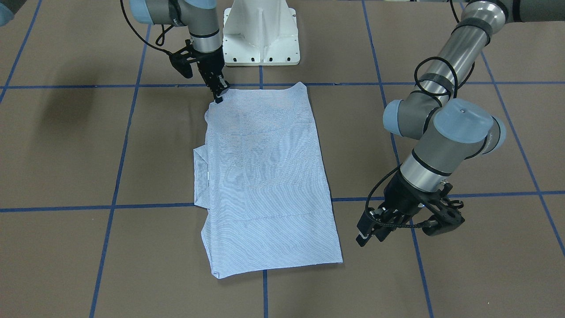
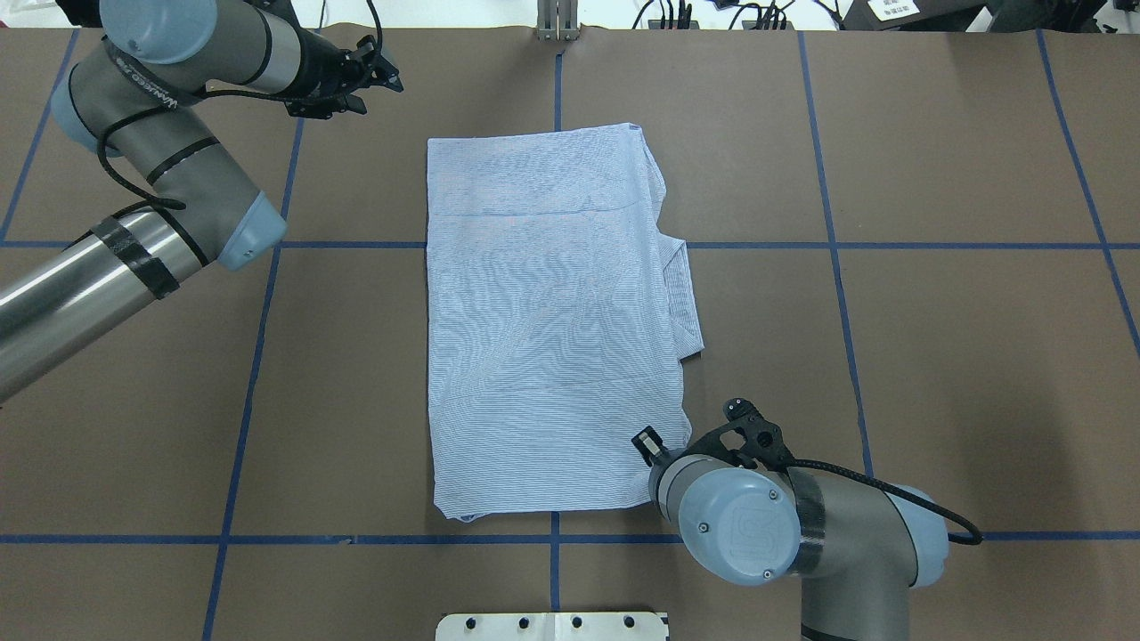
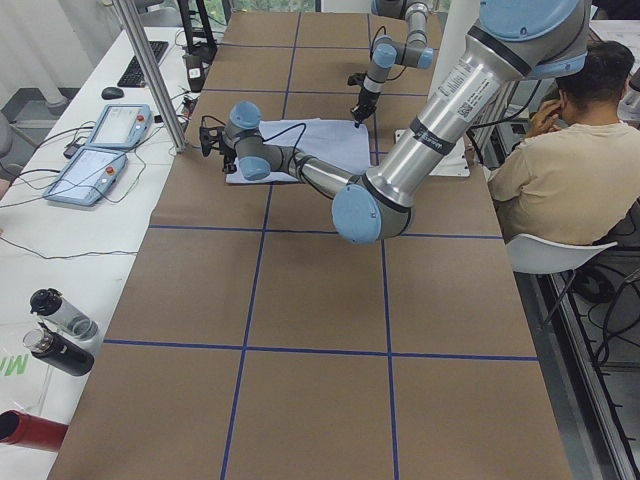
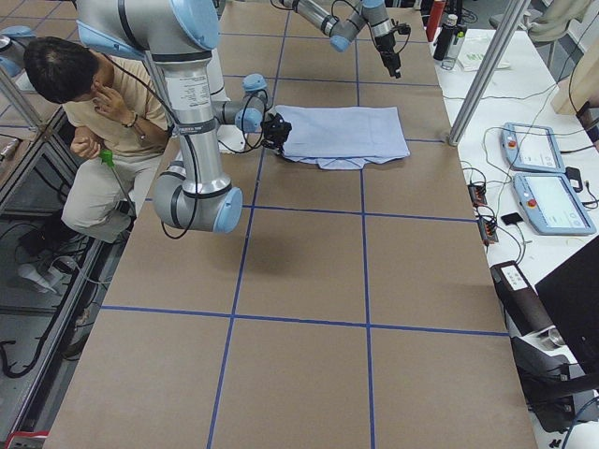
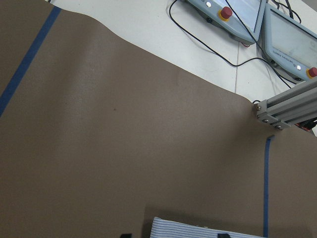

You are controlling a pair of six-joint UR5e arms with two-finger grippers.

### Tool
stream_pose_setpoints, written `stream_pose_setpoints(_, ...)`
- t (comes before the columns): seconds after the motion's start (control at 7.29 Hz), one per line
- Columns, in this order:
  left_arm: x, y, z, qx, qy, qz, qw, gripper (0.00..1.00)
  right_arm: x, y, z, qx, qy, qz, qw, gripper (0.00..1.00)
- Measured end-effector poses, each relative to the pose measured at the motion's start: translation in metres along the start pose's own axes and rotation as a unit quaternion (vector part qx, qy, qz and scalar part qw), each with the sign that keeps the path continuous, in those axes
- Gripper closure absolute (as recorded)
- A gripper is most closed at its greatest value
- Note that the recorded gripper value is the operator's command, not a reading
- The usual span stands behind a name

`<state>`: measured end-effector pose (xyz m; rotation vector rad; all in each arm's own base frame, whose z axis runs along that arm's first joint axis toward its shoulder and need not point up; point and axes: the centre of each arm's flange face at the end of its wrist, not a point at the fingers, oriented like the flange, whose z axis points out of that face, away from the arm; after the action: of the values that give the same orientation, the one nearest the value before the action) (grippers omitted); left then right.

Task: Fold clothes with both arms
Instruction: 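Move the right gripper to the folded shirt's near corner while the left waits, then lower the left gripper to the other near corner and grasp both near corners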

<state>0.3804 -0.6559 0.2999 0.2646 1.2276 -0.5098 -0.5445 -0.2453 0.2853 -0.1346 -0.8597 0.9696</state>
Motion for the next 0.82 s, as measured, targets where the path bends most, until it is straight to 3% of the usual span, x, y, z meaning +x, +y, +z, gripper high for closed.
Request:
stream_pose_setpoints(0.41,-0.025,0.148,-0.065,-0.073,0.037,-0.095,0.9921,0.35,-0.002,-0.003,-0.015,-0.009,-0.010,0.003,0.9999,1.00)
stream_pose_setpoints(0.82,-0.056,0.313,-0.080,-0.109,0.000,-0.142,0.9838,0.36,-0.002,-0.004,-0.017,-0.010,-0.010,0.003,0.9999,1.00)
